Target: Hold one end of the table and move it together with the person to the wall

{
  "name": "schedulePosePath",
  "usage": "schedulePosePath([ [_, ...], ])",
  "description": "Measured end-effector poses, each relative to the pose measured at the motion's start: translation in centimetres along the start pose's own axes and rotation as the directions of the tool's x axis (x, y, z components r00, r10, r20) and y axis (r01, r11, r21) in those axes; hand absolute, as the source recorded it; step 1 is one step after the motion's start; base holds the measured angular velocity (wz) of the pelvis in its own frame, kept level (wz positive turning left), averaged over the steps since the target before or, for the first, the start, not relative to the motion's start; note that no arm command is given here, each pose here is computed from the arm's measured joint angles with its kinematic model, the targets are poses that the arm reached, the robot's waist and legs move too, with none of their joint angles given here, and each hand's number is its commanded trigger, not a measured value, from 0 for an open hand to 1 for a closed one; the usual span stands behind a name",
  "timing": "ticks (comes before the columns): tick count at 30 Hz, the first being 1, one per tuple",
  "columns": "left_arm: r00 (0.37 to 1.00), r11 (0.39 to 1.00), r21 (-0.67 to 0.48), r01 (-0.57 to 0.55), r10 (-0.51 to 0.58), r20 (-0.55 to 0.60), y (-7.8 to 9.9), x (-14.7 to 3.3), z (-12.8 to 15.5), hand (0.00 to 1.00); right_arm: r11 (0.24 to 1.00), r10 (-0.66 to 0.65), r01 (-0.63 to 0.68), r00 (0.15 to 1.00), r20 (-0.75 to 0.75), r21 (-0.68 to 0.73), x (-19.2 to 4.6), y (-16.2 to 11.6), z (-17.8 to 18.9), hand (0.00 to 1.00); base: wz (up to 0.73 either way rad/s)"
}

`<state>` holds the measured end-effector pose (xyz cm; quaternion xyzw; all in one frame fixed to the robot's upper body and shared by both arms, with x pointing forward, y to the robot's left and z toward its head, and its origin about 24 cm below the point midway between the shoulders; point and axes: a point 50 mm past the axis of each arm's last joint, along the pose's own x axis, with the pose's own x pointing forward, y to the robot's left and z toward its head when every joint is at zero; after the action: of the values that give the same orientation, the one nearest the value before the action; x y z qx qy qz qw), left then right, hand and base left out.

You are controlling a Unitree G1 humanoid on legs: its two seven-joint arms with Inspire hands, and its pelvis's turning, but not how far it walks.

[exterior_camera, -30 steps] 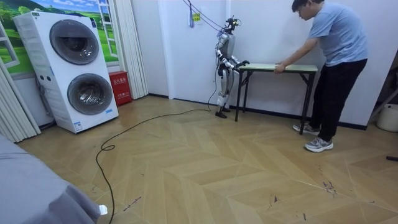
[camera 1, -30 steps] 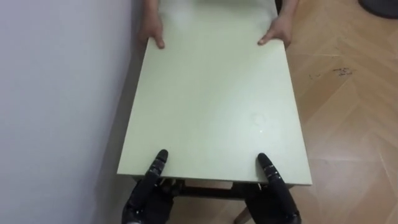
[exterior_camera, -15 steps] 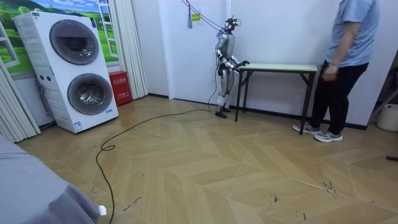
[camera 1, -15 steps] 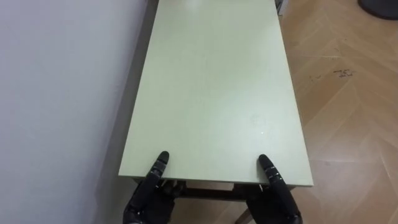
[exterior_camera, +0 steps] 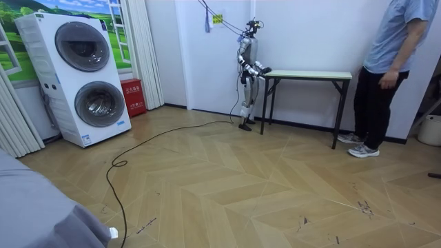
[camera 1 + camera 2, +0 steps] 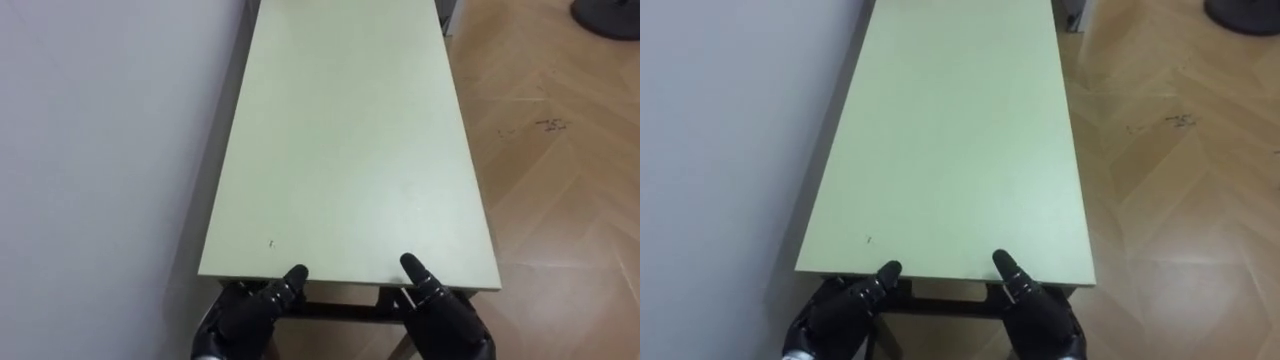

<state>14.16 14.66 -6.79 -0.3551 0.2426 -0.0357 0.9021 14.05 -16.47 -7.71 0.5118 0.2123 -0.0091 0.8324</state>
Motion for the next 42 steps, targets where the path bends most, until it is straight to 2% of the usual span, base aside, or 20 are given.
schedulePosePath([
  [7,0.999,1.0,0.013,-0.012,0.013,-0.036,0.7,-0.1,-0.9,0.0,0.996,0.086,-0.086,0.996,-0.007,0.0,-0.1,0.0,-0.3,0.0,0.0],
  [13,0.998,1.0,0.01,-0.017,0.018,-0.056,1.1,-0.1,-1.3,0.0,0.994,0.107,-0.107,0.994,-0.017,0.005,-0.3,-0.2,-0.6,0.0,0.0],
  [19,0.997,1.0,0.012,-0.024,0.025,-0.068,1.4,-0.3,-1.5,0.0,0.991,0.111,-0.114,0.993,-0.048,-0.068,-0.4,-0.4,-0.6,0.0,0.01],
  [24,0.994,0.995,0.092,-0.033,0.043,-0.102,2.0,-0.7,-1.9,0.0,0.98,0.088,-0.102,0.992,-0.089,-0.172,-0.6,-1.0,-0.5,0.0,0.07],
  [27,0.988,0.992,0.106,-0.063,0.077,-0.136,3.0,-1.2,-2.5,0.0,0.939,0.046,-0.106,0.982,-0.184,-0.327,-0.9,-1.7,-1.1,0.0,0.04],
  [31,0.979,0.982,0.165,-0.091,0.119,-0.167,4.2,-1.9,-2.6,0.0,0.877,0.007,-0.13,0.966,-0.259,-0.462,-1.1,-2.1,-1.2,0.0,0.0],
  [35,0.962,0.966,0.225,-0.127,0.175,-0.209,5.6,-2.5,-3.2,0.0,0.842,-0.102,-0.085,0.945,-0.312,-0.532,-1.6,-4.0,-1.7,0.0,0.0],
  [42,0.926,0.945,0.236,-0.226,0.283,-0.249,8.0,-3.8,-4.2,0.0,0.778,-0.27,0.004,0.905,-0.328,-0.628,-2.5,-6.5,-1.5,0.0,0.04],
])
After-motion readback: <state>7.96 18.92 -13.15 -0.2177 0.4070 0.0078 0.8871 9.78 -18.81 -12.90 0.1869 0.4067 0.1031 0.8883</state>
